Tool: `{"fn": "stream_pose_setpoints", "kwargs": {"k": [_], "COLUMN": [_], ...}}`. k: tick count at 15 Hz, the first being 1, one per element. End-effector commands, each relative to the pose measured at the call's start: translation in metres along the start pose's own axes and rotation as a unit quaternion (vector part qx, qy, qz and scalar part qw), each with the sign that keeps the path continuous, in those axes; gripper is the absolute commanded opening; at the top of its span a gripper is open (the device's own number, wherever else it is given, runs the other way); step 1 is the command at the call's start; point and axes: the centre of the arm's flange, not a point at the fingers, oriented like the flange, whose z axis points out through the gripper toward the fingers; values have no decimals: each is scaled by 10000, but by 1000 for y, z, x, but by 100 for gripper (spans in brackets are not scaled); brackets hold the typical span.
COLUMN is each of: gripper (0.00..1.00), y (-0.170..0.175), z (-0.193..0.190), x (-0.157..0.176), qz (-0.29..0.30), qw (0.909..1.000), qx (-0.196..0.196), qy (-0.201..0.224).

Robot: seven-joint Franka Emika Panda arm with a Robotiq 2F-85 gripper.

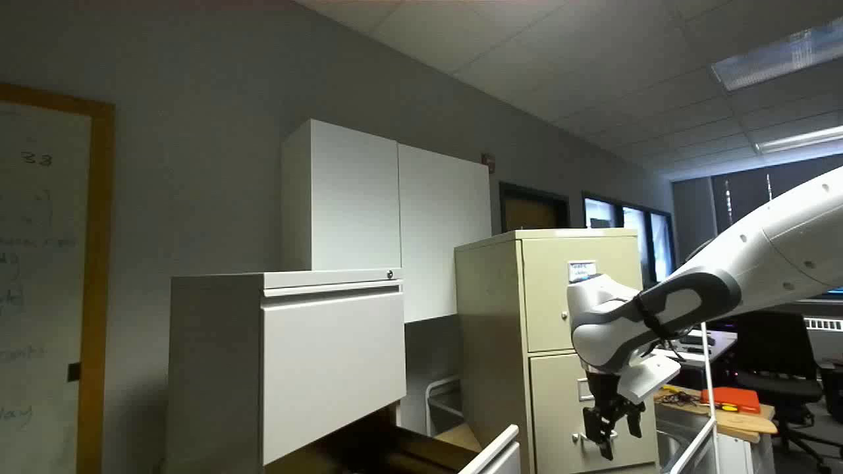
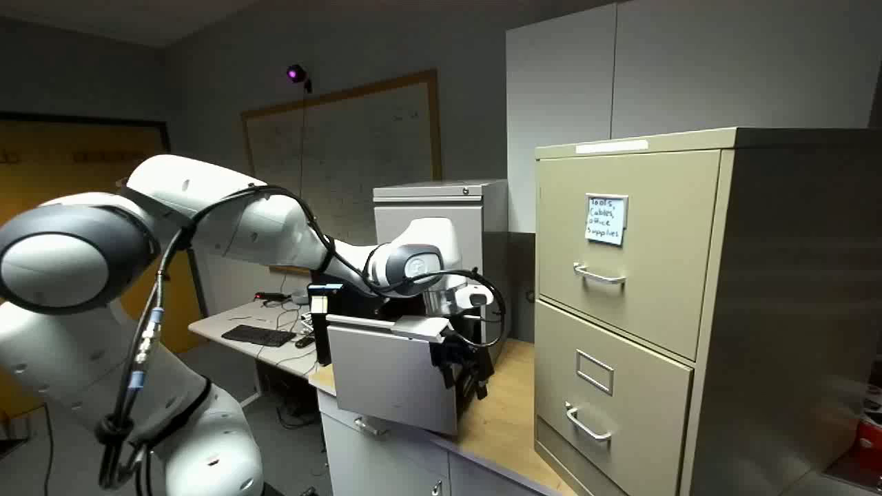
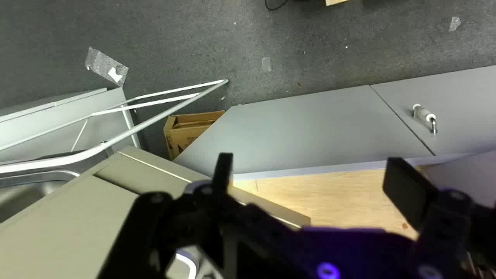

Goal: Close the bottom drawer

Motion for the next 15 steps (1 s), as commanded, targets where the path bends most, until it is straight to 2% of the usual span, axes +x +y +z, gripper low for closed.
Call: {"fn": "stream_pose_setpoints", "kwargs": {"k": [1,11,15], "gripper": [100,100,100], "y": [0,0,-16], "z": [0,-1,-7], "x": [0,1,8], "qz": [1,-15,-187], "qw": [10000,10000,9996], "qx": [0,40,178], "qy": [3,39,135]}}
